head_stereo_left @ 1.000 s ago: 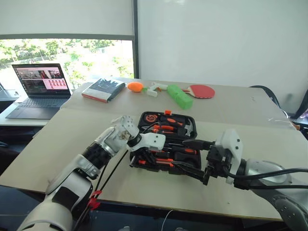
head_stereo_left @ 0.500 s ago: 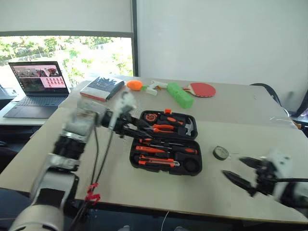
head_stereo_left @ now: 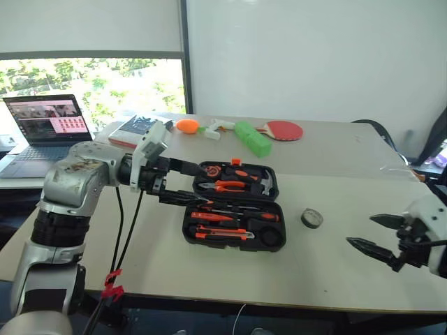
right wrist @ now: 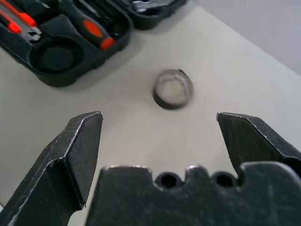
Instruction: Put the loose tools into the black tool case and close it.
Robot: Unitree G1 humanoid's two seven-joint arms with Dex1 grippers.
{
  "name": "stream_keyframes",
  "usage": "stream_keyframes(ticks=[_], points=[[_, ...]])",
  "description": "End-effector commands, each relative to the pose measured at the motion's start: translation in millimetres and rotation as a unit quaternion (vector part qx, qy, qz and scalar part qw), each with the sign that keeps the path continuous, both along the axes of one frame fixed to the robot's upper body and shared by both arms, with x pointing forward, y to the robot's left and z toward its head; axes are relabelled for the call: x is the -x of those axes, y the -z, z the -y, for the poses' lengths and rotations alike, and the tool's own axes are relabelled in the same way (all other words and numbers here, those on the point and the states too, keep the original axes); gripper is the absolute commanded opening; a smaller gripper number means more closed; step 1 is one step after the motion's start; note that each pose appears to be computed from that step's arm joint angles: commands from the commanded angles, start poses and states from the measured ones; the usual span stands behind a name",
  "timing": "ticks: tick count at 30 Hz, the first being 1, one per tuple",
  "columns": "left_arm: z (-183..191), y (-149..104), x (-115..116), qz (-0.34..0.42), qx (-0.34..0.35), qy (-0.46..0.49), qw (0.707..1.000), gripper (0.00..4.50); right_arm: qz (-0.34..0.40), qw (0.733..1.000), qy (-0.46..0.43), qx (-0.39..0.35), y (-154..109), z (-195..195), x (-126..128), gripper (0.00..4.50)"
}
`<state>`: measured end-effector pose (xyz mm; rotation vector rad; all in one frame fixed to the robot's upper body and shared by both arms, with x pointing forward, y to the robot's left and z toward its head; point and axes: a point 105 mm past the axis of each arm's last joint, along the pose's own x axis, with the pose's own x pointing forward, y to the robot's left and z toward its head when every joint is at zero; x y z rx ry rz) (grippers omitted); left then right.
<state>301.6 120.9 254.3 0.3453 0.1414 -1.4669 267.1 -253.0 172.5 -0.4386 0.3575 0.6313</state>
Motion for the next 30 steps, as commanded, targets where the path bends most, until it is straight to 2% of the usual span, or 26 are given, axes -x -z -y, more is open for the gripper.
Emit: stream_keyframes(ticks=[1, 5, 6, 7, 10, 20, 21, 22, 25, 30], points=[[6, -13, 7, 0.047, 0.001, 0.009, 0.999, 4.48, -0.031, 0.999, -0.007, 0.028, 12, -10, -25, 4.50], [8, -16, 11, 0.051, 0.003, 0.012, 0.999, 4.48, -0.062, 0.996, -0.020, 0.057, 26, -17, -45, 4.50], [8, -16, 13, 0.054, 0.001, 0.012, 0.998, 4.50, -0.075, 0.995, -0.019, 0.066, 32, -17, -50, 4.00], [7, -16, 14, 0.056, 0.000, 0.011, 0.998, 4.50, -0.085, 0.993, -0.016, 0.075, 37, -16, -55, 3.88], [6, -17, 15, 0.058, -0.002, 0.006, 0.998, 4.50, -0.100, 0.990, -0.006, 0.096, 48, -10, -65, 2.92], [7, -15, 17, 0.062, -0.002, 0.003, 0.998, 4.50, -0.102, 0.991, 0.011, 0.083, 59, -9, -88, 2.92], [7, -16, 16, 0.063, -0.002, 0.003, 0.998, 4.50, -0.100, 0.991, 0.012, 0.083, 60, -9, -90, 2.65], [8, -16, 16, 0.064, -0.002, 0.003, 0.998, 4.50, -0.099, 0.991, 0.012, 0.083, 61, -9, -90, 2.65], [9, -16, 15, 0.066, -0.002, 0.003, 0.998, 4.50, -0.098, 0.992, 0.011, 0.083, 61, -9, -90, 1.76], [8, -14, 14, 0.065, -0.006, 0.003, 0.998, 4.50, -0.084, 0.994, -0.018, 0.064, 40, -15, -81, 0.12]])
